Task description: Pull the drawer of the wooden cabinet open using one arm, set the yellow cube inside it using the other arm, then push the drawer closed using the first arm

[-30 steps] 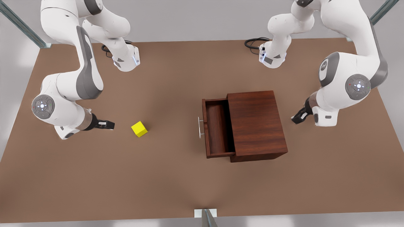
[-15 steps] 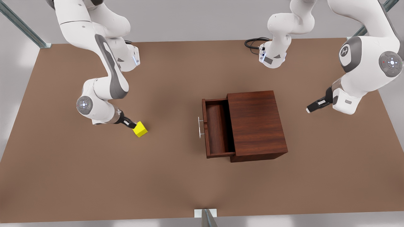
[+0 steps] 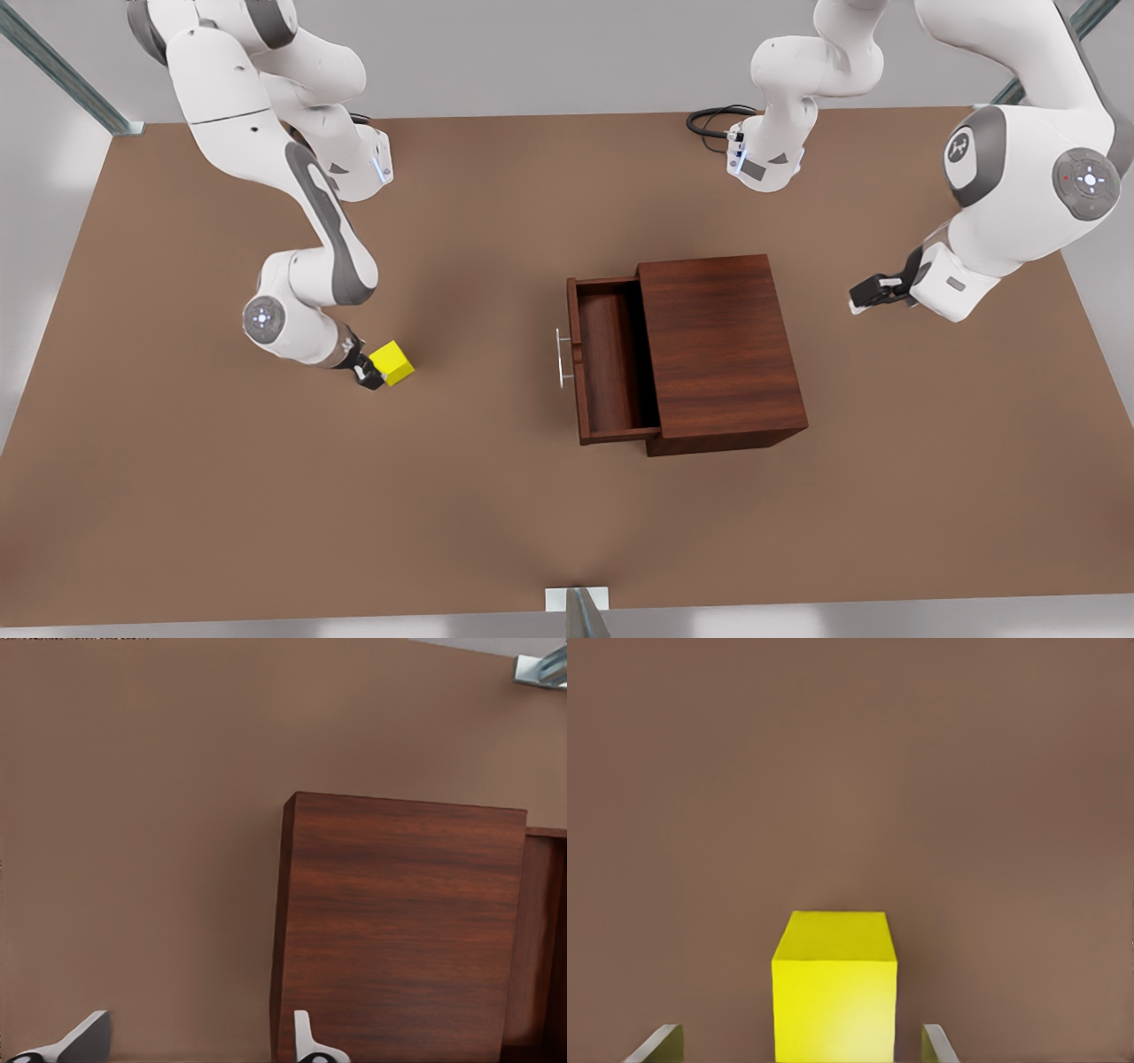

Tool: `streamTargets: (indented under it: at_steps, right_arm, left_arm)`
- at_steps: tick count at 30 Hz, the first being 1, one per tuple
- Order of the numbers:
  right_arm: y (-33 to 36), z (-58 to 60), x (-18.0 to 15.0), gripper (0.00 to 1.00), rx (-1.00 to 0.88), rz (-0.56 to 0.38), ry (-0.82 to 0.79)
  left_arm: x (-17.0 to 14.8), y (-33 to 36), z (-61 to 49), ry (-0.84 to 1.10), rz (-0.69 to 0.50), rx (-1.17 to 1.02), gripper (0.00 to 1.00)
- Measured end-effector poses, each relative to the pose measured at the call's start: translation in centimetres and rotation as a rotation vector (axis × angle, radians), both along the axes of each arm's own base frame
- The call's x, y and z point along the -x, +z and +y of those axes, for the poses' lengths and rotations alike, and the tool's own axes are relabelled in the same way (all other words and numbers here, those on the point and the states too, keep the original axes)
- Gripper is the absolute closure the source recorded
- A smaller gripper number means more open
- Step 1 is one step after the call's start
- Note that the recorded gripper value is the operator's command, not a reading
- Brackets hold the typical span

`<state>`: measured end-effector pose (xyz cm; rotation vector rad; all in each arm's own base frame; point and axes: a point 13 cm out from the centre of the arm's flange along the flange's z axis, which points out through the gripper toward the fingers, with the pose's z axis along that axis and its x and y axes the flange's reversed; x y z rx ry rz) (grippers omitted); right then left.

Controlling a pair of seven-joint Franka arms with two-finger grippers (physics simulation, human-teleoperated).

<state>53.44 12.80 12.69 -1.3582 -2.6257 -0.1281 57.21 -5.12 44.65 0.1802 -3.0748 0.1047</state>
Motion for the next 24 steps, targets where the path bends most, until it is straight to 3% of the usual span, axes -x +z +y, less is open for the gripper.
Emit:
streamTargets:
  at_steps: [9, 16, 24]
  right_arm:
    - [-3.2, -0.2, 1.3, 0.0, 0.047, 0.066, -0.037]
    - [-4.1, -0.2, 0.8, 0.0, 0.062, 0.057, -0.068]
    - [-5.7, 0.3, 0.8, 0.0, 0.065, 0.054, -0.092]
  left_arm:
    - [0.6, -0.1, -2.9, -0.129, 0.003, 0.0, 0.0]
    - [0.1, -0.1, -1.5, -0.14, 0.0, 0.007, 0.0]
    - [-2.3, 0.0, 0.0, -0.135, -0.027, 0.006, 0.0]
